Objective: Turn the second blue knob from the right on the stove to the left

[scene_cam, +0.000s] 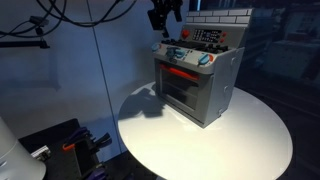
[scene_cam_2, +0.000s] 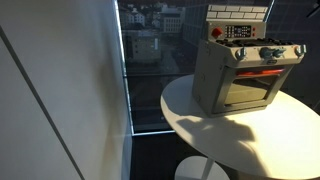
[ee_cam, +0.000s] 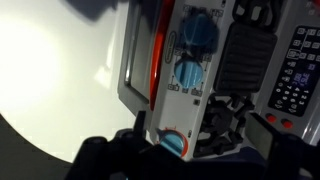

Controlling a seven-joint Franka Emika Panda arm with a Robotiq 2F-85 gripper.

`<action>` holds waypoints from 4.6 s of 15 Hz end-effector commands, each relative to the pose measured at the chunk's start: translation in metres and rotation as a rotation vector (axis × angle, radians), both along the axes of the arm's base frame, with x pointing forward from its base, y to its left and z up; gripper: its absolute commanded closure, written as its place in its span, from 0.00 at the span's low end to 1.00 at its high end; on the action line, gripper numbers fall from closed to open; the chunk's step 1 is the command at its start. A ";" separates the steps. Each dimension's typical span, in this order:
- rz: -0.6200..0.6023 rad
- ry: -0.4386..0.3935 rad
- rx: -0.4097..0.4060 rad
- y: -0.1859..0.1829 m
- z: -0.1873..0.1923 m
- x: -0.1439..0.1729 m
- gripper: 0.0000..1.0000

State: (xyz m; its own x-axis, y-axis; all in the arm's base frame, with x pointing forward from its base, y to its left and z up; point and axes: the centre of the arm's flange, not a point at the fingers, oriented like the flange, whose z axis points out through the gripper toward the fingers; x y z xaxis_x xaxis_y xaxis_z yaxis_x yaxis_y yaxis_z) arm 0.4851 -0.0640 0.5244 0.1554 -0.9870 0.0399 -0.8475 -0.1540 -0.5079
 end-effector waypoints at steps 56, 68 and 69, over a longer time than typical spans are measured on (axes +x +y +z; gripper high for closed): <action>-0.095 -0.184 0.068 0.015 -0.088 0.045 0.86; -0.058 -0.176 0.029 0.013 -0.088 0.032 0.94; -0.045 -0.181 0.013 0.012 -0.087 0.030 0.94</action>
State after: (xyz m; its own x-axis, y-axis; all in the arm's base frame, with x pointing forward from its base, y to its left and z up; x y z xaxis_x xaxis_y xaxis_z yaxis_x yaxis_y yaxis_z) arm 0.5232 -0.0444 0.4296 0.0749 -0.9971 0.0093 -0.7719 -0.0639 -0.6325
